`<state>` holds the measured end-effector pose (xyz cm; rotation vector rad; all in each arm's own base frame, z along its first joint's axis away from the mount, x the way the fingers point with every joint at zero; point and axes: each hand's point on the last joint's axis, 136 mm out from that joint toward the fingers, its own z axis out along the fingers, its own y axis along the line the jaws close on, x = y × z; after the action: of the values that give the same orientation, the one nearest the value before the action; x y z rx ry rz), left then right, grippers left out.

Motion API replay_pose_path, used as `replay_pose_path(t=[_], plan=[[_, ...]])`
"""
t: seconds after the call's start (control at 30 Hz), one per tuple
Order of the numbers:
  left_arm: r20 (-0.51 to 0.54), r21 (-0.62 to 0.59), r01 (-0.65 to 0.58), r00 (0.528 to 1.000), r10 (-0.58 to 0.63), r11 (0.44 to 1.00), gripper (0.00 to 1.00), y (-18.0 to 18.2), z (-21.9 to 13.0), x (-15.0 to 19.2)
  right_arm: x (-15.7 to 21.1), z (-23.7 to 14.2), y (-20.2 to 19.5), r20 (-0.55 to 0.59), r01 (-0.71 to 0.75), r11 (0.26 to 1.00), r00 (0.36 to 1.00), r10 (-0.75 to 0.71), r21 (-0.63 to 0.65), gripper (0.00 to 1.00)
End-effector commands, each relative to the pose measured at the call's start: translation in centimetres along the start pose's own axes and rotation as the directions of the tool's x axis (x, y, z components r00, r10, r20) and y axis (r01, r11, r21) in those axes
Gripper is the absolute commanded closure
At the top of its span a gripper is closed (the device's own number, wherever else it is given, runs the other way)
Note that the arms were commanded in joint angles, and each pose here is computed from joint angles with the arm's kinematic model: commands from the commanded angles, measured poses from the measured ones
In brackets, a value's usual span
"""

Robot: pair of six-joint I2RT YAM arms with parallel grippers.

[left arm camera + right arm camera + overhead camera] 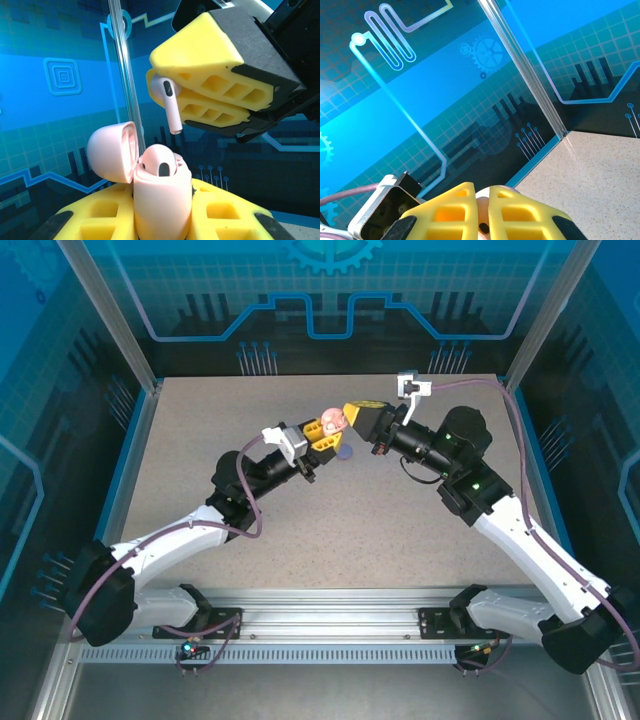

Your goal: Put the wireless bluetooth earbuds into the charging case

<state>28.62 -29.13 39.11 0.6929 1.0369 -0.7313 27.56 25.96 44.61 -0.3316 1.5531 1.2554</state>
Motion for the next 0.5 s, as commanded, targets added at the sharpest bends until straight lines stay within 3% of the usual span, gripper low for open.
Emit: replay_pose_path(t=[0.0, 0.47], plan=[[0.051, 0.02, -0.009, 0.999, 0.008, 1.0, 1.0, -0.3, 0.7, -1.9, -0.1, 0.2, 0.6, 0.01, 0.008, 1.0, 1.0, -0.008, -0.026, 0.9], [0.057, 0.01, -0.012, 0.998, 0.011, 1.0, 1.0, -0.2, 0.6, -2.1, 1.7, 0.6, -0.9, -0.028, -0.025, 1.0, 0.999, 0.025, 0.005, 0.91]])
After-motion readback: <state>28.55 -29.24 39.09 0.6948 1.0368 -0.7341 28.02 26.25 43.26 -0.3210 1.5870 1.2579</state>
